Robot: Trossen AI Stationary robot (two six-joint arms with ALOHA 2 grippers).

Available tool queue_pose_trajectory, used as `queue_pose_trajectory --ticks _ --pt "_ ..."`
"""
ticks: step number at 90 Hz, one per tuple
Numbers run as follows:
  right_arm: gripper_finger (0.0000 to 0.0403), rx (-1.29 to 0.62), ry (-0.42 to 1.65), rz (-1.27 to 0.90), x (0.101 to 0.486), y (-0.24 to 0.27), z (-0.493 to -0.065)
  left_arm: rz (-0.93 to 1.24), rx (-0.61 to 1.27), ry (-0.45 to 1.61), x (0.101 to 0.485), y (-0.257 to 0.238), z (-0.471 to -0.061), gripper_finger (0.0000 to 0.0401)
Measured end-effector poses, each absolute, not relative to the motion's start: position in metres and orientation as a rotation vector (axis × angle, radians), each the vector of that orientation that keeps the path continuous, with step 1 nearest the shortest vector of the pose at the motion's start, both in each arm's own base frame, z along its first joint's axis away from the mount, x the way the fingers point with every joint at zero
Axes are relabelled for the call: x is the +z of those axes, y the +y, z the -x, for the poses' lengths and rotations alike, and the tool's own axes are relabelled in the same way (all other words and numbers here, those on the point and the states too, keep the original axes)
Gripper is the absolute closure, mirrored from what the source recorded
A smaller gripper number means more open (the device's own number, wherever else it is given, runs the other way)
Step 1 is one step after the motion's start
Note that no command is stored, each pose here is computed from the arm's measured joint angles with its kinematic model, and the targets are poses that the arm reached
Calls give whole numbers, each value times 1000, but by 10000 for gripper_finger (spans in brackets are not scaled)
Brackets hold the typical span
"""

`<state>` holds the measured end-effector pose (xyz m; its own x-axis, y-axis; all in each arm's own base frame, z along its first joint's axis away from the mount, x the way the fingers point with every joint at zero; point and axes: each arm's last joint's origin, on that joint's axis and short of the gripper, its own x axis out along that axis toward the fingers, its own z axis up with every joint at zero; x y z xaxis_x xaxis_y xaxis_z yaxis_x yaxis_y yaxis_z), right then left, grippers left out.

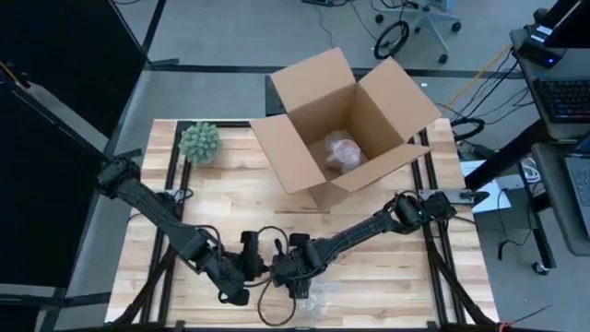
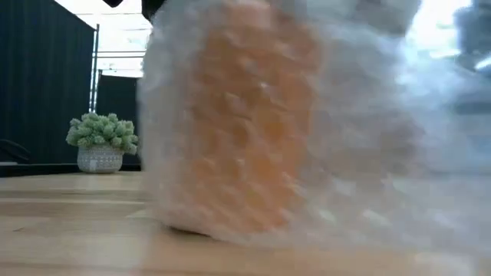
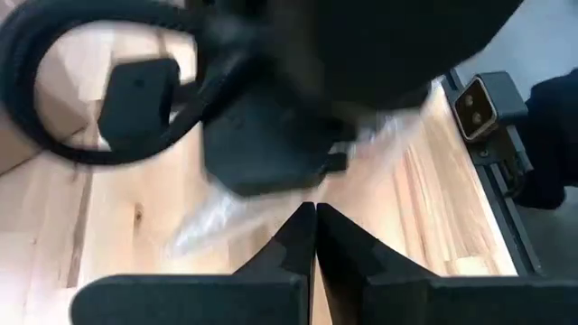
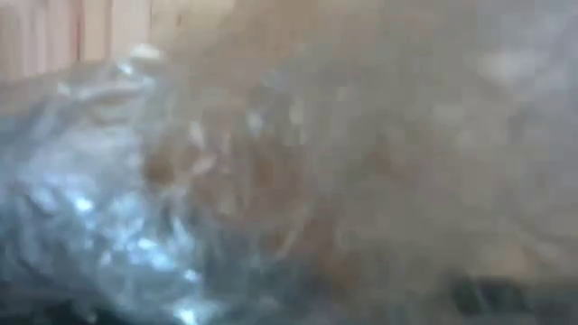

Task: Wrap mug
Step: Put the wrapped orange mug into the cardboard box

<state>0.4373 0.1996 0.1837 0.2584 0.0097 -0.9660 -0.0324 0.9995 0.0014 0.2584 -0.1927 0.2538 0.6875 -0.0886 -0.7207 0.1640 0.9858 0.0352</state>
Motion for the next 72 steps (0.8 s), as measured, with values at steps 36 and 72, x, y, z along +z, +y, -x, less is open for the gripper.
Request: queue_pose_trajectory --ticks 36,72 --pt "372 3 1011 91 332 196 -390 -102 -163 791 258 -196 -252 401" --pt "372 -108 421 138 476 118 -337 -100 -163 790 259 -196 -252 401"
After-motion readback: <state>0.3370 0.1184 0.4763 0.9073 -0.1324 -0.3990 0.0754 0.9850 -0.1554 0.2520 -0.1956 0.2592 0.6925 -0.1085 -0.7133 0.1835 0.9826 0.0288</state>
